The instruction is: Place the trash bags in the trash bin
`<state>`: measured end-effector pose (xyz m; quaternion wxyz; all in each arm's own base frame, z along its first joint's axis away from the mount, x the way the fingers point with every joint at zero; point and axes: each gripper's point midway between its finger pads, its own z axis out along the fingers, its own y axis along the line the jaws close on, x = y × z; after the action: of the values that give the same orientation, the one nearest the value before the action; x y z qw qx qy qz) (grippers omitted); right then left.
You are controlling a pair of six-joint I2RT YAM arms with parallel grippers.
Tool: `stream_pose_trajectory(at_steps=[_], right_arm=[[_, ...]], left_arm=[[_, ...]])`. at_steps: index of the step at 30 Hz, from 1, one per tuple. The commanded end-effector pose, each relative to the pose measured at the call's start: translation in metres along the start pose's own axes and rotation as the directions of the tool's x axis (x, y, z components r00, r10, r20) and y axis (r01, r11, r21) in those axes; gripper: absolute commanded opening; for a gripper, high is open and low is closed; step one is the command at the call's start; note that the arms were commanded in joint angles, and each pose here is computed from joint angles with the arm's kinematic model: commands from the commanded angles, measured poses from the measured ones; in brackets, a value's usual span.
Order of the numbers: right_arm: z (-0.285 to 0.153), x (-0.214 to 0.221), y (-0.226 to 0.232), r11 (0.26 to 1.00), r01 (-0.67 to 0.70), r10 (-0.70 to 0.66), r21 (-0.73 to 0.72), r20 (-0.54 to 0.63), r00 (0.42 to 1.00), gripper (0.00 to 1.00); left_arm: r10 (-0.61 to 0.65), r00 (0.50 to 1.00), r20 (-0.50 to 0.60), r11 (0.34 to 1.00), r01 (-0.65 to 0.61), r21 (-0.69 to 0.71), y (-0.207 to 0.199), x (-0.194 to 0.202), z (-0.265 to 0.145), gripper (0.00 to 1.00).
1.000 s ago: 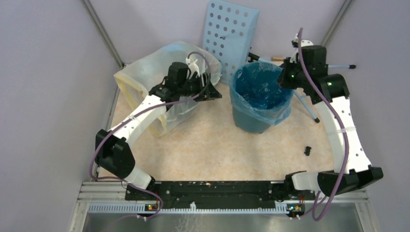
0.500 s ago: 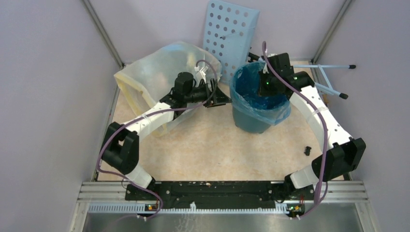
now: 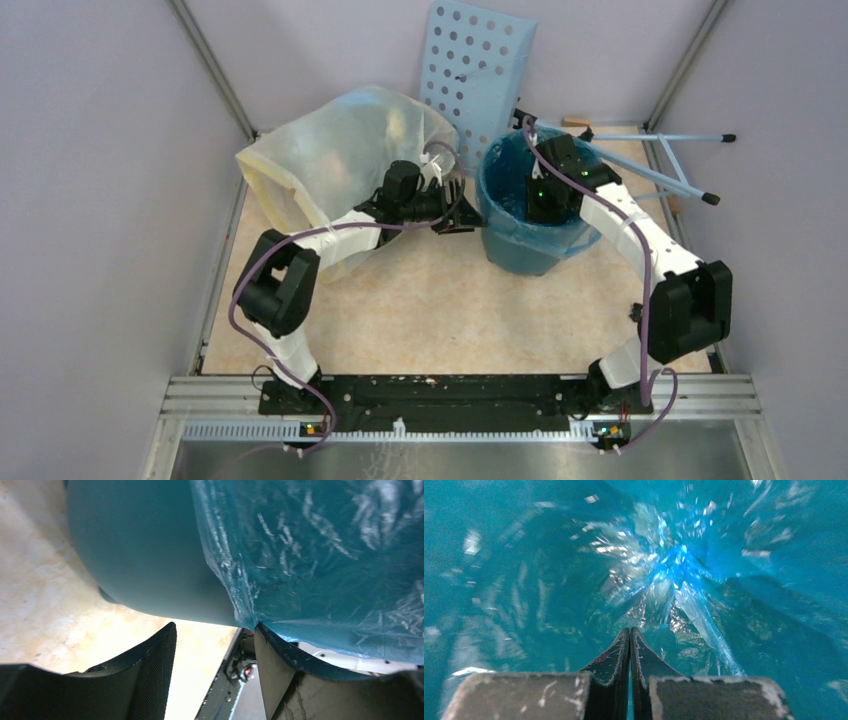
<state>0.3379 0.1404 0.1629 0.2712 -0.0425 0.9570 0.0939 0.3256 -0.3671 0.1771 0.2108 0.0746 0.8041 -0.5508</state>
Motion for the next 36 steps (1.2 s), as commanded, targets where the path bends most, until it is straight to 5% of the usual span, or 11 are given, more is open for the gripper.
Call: stream_pose_trajectory(at_steps=[1,12,36], right_arm=[[0.012,0.008,0.0,1.0,-0.027,0.027,0.008,-0.01,1.0,0.0],[0.051,0.034,-0.016,0.996,-0.015,0.027,0.088,-0.134,0.991,0.0],[0.108,0.085,-0.016,0.983,-0.163,0.181,0.081,-0.317,0.931,0.0]], left_arm=[[0.108,0.994,0.007,0.994,-0.107,-0.023,0.007,-0.014,0.011,0.63],[0.124,0.992,-0.01,0.984,-0.125,-0.126,0.036,-0.014,0.011,0.62],[0.178,0.984,-0.008,0.983,-0.178,-0.05,-0.008,-0.023,-0.017,0.65]])
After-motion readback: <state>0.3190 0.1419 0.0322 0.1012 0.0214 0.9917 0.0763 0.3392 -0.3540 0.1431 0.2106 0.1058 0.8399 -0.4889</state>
